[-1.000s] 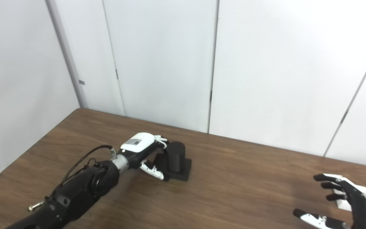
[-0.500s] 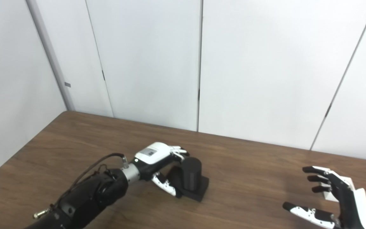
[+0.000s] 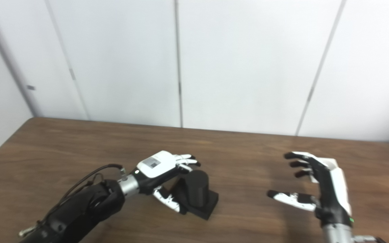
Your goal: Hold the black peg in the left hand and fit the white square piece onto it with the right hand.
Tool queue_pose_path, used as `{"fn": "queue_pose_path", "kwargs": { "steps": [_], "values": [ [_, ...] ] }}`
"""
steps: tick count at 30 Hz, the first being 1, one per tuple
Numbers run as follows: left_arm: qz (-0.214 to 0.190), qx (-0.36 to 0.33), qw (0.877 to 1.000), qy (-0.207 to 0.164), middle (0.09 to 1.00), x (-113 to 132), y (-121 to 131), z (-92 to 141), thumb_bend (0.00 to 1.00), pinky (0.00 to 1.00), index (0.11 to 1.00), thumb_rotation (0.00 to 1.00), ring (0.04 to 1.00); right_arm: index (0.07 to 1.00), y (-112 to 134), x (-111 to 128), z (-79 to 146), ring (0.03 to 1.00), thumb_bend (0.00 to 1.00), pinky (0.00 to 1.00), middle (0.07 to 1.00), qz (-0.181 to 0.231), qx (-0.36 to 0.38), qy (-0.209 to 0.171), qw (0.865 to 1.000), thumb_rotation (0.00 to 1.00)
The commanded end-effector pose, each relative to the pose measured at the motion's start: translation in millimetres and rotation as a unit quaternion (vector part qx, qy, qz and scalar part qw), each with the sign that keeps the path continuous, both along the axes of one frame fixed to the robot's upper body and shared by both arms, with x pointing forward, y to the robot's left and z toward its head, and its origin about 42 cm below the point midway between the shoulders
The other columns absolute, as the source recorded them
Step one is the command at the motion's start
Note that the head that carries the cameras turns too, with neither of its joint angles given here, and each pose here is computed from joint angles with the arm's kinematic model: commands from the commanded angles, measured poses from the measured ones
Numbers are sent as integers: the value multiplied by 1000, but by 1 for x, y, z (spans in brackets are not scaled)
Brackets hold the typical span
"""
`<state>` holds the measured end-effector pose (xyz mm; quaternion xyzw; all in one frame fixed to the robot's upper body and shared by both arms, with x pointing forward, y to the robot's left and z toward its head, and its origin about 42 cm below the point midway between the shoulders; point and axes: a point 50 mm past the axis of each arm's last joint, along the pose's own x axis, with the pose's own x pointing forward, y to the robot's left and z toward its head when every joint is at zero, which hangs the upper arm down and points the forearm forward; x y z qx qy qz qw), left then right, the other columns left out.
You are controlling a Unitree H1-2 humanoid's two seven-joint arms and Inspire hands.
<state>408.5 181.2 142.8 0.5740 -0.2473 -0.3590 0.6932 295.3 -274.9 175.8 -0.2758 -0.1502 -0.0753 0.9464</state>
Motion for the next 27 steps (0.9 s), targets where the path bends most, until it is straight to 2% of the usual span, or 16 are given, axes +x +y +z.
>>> {"fn": "queue_pose_path", "kwargs": {
  "steps": [1, 5, 16, 22, 27],
  "values": [
    [-61, 90, 994, 25, 888, -24, -10, -35, 522, 846, 490, 74, 922, 643, 5, 8, 16, 664, 608, 537, 724, 5, -8, -47, 999, 0],
    [-67, 108, 992, 8, 867, -24, -9, -36, 522, 828, 489, 73, 902, 649, 7, 6, 17, 671, 603, 547, 726, 5, -8, -48, 999, 0],
    [-74, 150, 986, -1, 865, -27, 0, -35, 522, 822, 489, 75, 884, 649, 7, 6, 25, 664, 613, 540, 721, 1, -26, -52, 998, 0],
    [-76, 146, 986, 0, 850, -30, 6, -37, 522, 808, 489, 74, 864, 716, -9, 18, 54, 688, 691, 585, 764, 16, -92, -34, 995, 55],
    [-72, 150, 986, 6, 852, -31, 11, -36, 523, 817, 490, 73, 866, 729, -18, 28, 75, 681, 695, 571, 749, 27, -131, -33, 990, 90]
  ]
}}
